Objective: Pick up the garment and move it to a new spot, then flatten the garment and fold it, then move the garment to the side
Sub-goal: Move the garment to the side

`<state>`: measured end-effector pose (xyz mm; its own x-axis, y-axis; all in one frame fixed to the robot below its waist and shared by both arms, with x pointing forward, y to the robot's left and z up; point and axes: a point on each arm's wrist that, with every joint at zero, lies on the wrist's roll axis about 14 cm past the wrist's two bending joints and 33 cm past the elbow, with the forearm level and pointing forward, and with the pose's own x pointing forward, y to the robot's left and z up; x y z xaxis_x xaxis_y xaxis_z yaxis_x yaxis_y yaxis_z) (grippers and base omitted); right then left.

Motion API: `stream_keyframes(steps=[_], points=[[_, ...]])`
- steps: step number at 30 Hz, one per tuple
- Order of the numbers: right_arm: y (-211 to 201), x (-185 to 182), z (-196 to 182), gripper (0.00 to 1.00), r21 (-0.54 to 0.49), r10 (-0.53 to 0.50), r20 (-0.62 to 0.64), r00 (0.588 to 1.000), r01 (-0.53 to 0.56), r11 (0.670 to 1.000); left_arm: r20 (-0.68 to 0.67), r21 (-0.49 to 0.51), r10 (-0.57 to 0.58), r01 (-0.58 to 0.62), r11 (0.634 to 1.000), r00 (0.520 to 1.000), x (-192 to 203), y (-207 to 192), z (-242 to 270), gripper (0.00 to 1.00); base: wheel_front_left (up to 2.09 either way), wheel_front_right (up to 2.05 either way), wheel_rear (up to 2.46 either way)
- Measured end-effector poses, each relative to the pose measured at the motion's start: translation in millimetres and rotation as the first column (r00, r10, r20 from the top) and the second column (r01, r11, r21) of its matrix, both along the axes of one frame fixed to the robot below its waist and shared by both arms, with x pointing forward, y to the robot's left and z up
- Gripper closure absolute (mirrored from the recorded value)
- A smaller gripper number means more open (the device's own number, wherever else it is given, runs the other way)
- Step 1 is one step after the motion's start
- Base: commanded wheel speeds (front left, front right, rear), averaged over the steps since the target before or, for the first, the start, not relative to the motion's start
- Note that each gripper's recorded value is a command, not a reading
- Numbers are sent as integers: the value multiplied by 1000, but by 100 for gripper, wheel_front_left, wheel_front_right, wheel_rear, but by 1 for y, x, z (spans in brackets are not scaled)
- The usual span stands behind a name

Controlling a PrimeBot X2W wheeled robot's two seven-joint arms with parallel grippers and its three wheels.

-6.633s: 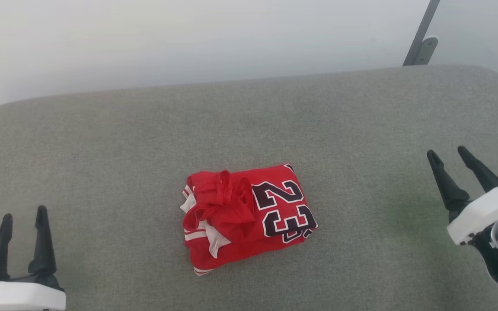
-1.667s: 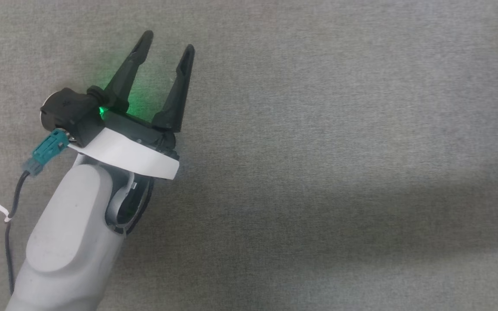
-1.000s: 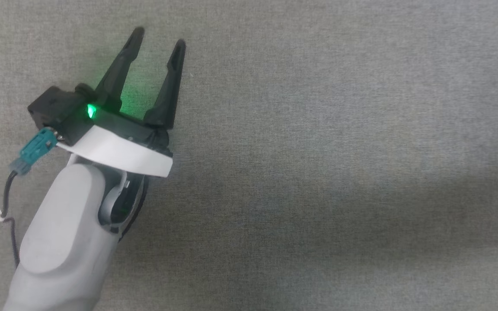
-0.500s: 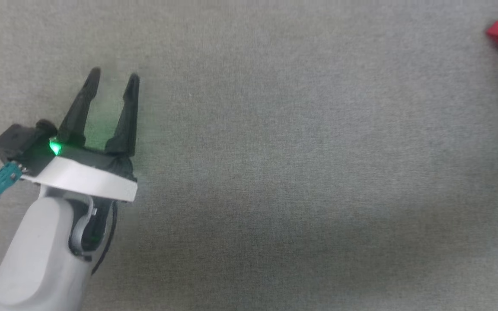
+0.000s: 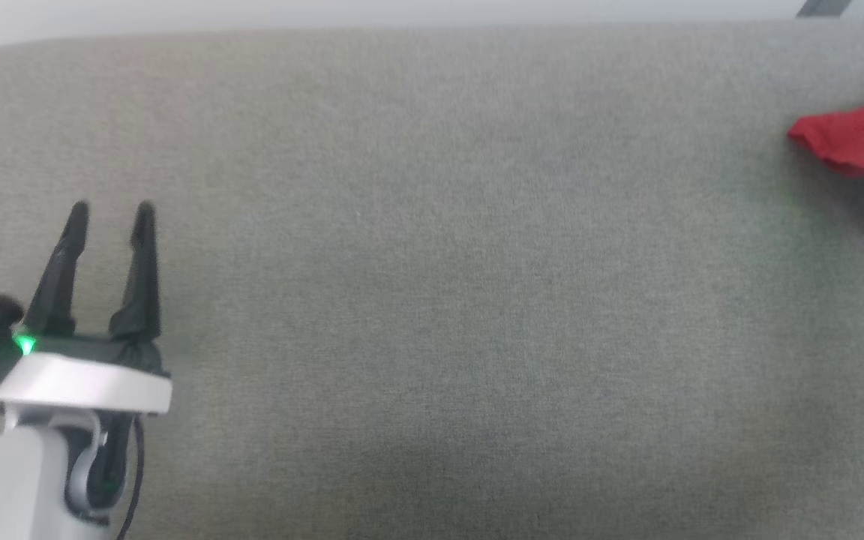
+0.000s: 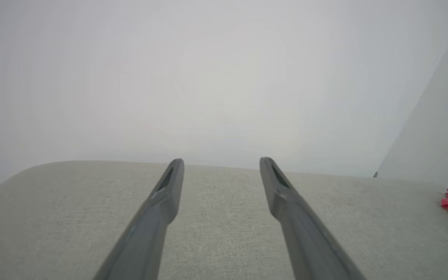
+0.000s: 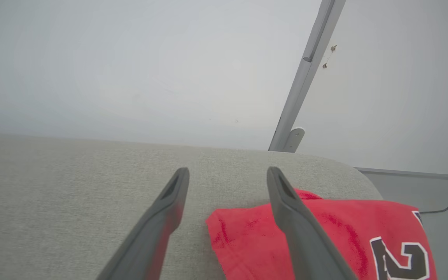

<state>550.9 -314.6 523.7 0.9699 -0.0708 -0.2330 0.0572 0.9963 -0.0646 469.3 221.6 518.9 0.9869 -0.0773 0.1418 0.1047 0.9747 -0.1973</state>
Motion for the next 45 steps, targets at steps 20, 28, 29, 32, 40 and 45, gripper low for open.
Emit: stream_keyframes(steps=[20, 28, 29, 32, 40, 45], points=[[76, -77, 4, 0, 88, 184, 218, 958, -207, 974, 2, 8, 217, -217, 976, 976, -96, 69, 12, 0, 0, 0, 0], [81, -110, -12, 0, 121, 172, 220, 960, -202, 972, -22, 15, 224, -224, 975, 974, -117, 72, 6, 0, 0, 0, 0], [80, -113, -14, 0, 130, 164, 219, 962, -195, 972, -27, 12, 224, -224, 974, 974, -120, 72, 4, 0, 0, 0, 0], [79, -123, -17, 0, 142, 150, 224, 963, -185, 973, -31, 5, 224, -224, 974, 974, -126, 71, 3, 0, 0, 0, 0], [74, -147, -29, 0, 176, 99, 215, 972, -139, 975, -48, 1, 233, -233, 973, 971, -139, 73, -2, 0, 0, 0, 0], [72, -158, -33, 0, 197, 72, 218, 973, -117, 973, -43, -1, 231, -231, 973, 972, -139, 73, -1, 0, 0, 0, 0]])
